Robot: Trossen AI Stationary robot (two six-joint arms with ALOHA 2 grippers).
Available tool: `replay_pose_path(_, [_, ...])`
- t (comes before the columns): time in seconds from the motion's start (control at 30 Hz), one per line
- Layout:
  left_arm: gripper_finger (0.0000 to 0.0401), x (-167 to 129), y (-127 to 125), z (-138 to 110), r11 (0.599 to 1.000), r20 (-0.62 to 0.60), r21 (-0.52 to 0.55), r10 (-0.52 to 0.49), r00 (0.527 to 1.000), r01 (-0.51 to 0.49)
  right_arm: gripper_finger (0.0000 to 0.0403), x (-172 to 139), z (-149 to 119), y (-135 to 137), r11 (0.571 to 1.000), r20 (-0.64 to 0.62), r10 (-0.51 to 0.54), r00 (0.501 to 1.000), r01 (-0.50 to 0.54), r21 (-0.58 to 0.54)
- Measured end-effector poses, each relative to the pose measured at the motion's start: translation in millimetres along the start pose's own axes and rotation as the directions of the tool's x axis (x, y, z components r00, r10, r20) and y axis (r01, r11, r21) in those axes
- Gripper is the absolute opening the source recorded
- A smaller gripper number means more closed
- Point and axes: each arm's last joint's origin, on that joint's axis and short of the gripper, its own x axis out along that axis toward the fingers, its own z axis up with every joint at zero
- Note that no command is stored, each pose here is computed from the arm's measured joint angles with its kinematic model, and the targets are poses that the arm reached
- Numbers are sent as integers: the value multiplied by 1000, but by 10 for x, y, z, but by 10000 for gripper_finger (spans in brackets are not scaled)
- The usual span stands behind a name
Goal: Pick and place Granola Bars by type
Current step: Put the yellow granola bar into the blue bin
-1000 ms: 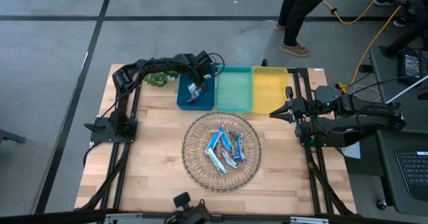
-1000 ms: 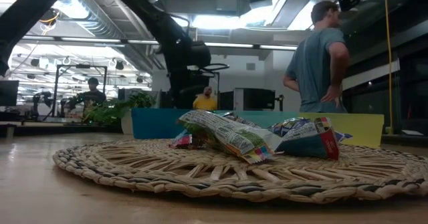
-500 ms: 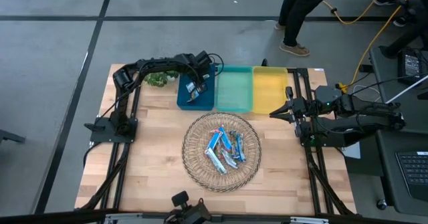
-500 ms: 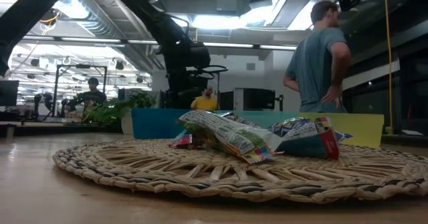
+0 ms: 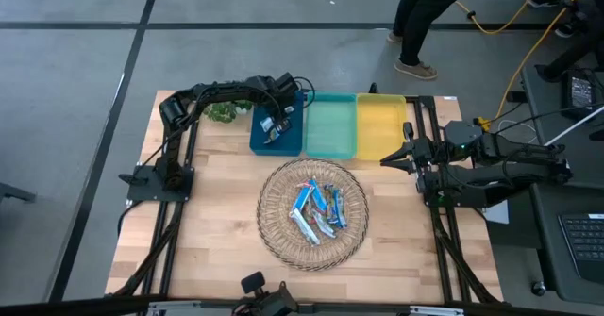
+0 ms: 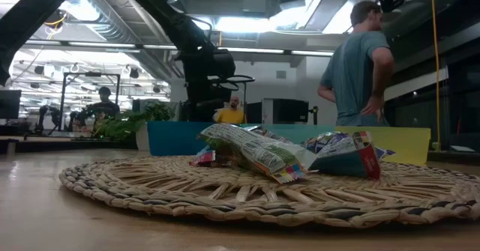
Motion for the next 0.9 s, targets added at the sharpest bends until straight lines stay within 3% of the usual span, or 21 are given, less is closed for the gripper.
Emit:
replay_pose_path(0.47, [157, -74, -96, -67, 999, -67, -14, -36, 997, 35, 32, 0, 0, 0, 1000, 0, 0, 1000, 0, 0])
replay_pose_path(0.73, [163, -527, -166, -45, 999, 47, -38, -29, 998, 31, 32, 0, 0, 0, 1000, 0, 0, 1000, 0, 0])
replay_pose_path(0.9, [162, -913, -264, -63, 993, 152, -68, -88, 984, 100, 32, 0, 0, 0, 1000, 0, 0, 1000, 0, 0])
